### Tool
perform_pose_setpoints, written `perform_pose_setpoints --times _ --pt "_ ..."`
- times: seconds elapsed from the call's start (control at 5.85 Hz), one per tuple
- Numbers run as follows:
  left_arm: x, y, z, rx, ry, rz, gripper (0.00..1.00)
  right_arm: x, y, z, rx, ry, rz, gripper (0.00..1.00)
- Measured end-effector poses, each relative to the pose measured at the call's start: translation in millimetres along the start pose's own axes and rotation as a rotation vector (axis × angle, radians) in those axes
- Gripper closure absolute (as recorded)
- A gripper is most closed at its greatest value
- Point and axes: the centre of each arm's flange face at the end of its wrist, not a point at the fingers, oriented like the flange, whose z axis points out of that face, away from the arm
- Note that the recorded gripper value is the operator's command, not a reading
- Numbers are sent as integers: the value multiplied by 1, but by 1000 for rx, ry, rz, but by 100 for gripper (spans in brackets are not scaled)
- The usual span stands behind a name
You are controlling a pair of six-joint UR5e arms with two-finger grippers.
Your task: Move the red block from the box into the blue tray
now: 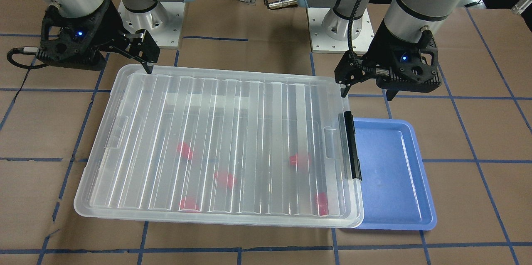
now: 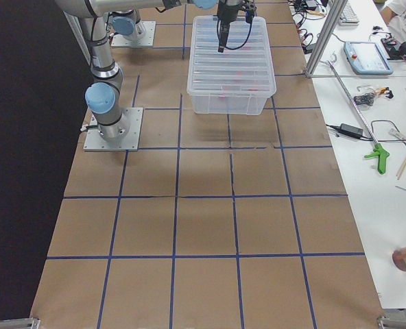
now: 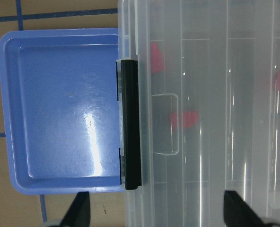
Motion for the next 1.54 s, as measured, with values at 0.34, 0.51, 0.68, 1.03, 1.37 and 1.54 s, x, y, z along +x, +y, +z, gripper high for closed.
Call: perform_pose_setpoints --times 0.34,0.51,0.68,1.03,1.37,1.54 --pt "0 0 0 0 0 -1 2 -2 13 -2 9 1 -2 0" --pt "0 0 0 0 0 -1 2 -1 21 2 6 0 -4 0" --pt "0 0 0 1 0 -1 2 -1 24 6 11 -1 -7 0" --pt "0 0 0 2 0 -1 2 -1 22 11 22 -2 -13 0" --pt "0 0 0 1 0 -2 2 -1 22 11 24 -6 -17 0" --pt "0 0 0 0 0 -1 2 -1 22 11 26 -7 -18 0"
